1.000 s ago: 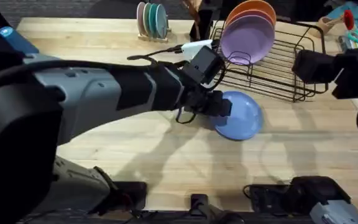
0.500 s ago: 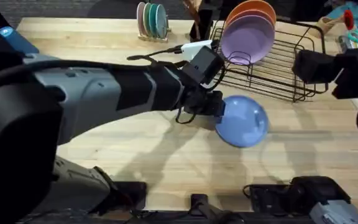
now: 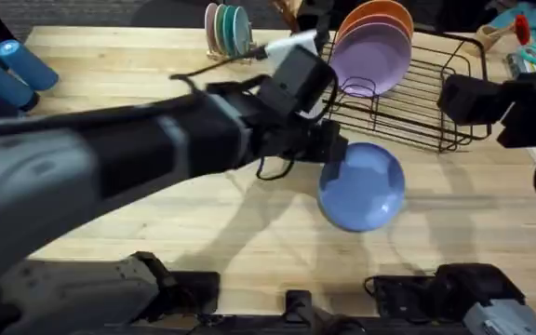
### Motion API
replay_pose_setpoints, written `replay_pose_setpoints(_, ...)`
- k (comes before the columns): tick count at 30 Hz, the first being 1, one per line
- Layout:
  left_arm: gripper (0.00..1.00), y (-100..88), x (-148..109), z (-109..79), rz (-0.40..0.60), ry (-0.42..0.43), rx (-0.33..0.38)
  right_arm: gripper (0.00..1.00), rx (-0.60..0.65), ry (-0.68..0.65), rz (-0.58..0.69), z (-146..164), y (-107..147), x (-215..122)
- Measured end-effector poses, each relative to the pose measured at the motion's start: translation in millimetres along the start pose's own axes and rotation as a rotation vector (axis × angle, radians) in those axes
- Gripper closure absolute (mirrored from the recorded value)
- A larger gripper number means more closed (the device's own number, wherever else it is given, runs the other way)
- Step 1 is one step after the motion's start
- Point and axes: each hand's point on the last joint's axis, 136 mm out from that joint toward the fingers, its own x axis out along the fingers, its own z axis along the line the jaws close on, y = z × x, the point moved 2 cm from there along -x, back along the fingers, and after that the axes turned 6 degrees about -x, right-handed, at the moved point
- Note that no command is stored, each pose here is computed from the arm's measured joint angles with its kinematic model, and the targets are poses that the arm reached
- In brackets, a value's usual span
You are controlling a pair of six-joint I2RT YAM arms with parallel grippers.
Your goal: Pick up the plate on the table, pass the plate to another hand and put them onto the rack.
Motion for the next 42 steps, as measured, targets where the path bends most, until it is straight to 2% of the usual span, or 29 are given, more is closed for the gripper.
replay_pose_setpoints(4,0.962,-5.9,-29.3,-16.0,-0.057,0.044,0.022,0.003,0.000,0.000,0.000,0.0,0.0,0.1)
replay_pose_setpoints(7,0.962,-9.0,-47.6,-19.6,-0.087,0.059,0.021,0.003,0.000,0.000,0.000,0.0,0.0,0.0)
replay_pose_setpoints(9,0.962,-15.9,-80.8,0.0,-0.130,0.020,-0.046,0.003,0.000,0.000,0.000,0.0,0.0,0.1)
replay_pose_setpoints(15,0.962,-27.4,-114.0,28.3,-0.202,-0.027,-0.166,0.003,0.000,0.000,0.000,0.0,0.0,0.1)
replay_pose_setpoints(17,0.962,-33.3,-125.8,37.4,-0.240,-0.037,-0.211,0.004,0.000,0.000,0.000,0.0,0.0,0.1)
replay_pose_setpoints(18,0.962,-42.3,-141.1,49.3,-0.298,-0.047,-0.264,0.004,0.000,0.000,0.000,0.0,0.0,0.1)
replay_pose_setpoints(21,0.962,-49.5,-154.6,59.1,-0.350,-0.055,-0.305,0.004,0.000,-0.015,-0.002,2.3,-0.3,0.0)
replay_pose_setpoints(24,0.962,-55.8,-166.8,69.9,-0.399,-0.060,-0.375,0.003,0.000,-0.074,-0.008,11.2,-1.3,-0.4)
replay_pose_setpoints(26,0.962,-64.7,-181.9,92.2,-0.463,-0.080,-0.491,0.003,0.017,-0.234,-0.025,35.1,-4.1,-4.2)
replay_pose_setpoints(27,0.962,-65.5,-183.3,94.4,-0.469,-0.081,-0.502,0.003,0.024,-0.274,-0.029,41.1,-4.8,-5.7)
replay_pose_setpoints(28,0.962,-66.8,-186.1,98.7,-0.480,-0.085,-0.522,0.003,0.040,-0.381,-0.037,56.3,-6.6,-10.9)
replay_pose_setpoints(29,0.962,-67.3,-187.2,100.1,-0.484,-0.084,-0.531,0.003,0.094,-0.447,-0.028,65.3,-7.4,-14.2)
replay_pose_setpoints(32,0.961,-67.2,-187.0,99.7,-0.482,-0.081,-0.532,0.003,0.174,-0.480,0.006,69.8,-5.6,-11.8)
replay_pose_setpoints(34,0.961,-67.0,-186.8,99.0,-0.479,-0.077,-0.533,0.003,0.288,-0.521,0.092,76.4,1.6,0.0)
replay_pose_setpoints(42,0.961,-66.7,-186.5,98.2,-0.476,-0.072,-0.532,0.004,0.360,-0.645,0.217,104.1,12.3,13.6)
